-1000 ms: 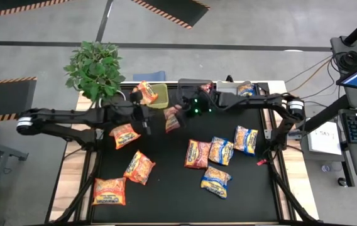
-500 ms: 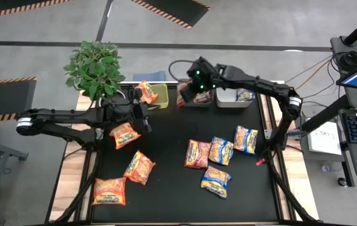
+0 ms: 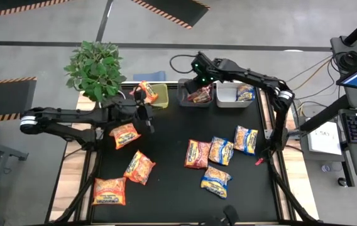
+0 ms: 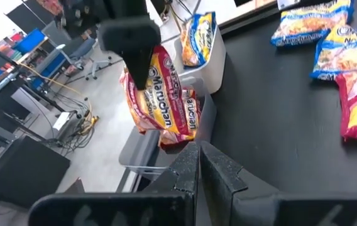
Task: Sort Maruchan noodles
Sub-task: Put the top red noodle pack into the black bin
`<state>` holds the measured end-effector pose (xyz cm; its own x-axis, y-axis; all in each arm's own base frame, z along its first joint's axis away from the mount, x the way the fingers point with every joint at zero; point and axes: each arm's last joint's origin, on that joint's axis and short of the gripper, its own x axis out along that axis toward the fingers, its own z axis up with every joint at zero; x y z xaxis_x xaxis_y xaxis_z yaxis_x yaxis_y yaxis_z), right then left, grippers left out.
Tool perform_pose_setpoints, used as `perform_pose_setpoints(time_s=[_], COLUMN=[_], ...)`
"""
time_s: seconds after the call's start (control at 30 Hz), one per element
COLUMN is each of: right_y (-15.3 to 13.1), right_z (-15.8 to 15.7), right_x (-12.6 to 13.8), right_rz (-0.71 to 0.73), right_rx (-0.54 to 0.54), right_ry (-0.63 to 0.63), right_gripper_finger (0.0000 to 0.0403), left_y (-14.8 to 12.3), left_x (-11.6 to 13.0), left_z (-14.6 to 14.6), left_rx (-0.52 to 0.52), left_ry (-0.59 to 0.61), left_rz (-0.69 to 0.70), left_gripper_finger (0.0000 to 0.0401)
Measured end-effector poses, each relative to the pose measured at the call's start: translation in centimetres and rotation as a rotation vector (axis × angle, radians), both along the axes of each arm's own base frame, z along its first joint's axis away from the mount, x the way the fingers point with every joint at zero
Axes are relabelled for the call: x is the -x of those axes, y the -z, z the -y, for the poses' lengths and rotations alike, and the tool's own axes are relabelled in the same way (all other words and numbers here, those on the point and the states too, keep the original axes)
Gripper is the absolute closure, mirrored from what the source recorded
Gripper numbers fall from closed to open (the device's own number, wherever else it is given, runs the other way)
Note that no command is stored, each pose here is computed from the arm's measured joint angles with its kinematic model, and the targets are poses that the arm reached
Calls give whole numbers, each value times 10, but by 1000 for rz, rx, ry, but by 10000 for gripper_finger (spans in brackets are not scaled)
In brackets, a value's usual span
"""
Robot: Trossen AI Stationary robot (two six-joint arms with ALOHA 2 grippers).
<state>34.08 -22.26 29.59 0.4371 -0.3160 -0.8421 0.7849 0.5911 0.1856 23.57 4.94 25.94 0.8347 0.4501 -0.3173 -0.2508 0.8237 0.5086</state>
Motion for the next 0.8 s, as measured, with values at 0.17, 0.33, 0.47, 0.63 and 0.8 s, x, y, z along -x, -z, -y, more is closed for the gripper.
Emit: perform_pose_setpoints(time_s=[0.17, 0.33, 0.47, 0.63, 0.8], right_y=[19, 29, 37, 54, 66], right_z=[7, 12, 16, 21, 24], right_x=[-8, -15, -21, -28, -34], right_rz=[-32, -20, -11, -32, -31], right_rx=[-14, -6, 1, -2, 4], right_ry=[-3, -5, -5, -19, -30], right_gripper_finger=[385, 385, 385, 385, 380], left_y=[8, 16, 19, 23, 24], left_x=[-7, -15, -20, -23, -24], left_z=[-2, -3, -5, -6, -6], left_rx=[4, 3, 2, 2, 8], left_ry=[-2, -2, -4, -6, -9], left_rz=[-26, -33, -28, -32, -33], left_gripper_finger=[401, 401, 401, 401, 401])
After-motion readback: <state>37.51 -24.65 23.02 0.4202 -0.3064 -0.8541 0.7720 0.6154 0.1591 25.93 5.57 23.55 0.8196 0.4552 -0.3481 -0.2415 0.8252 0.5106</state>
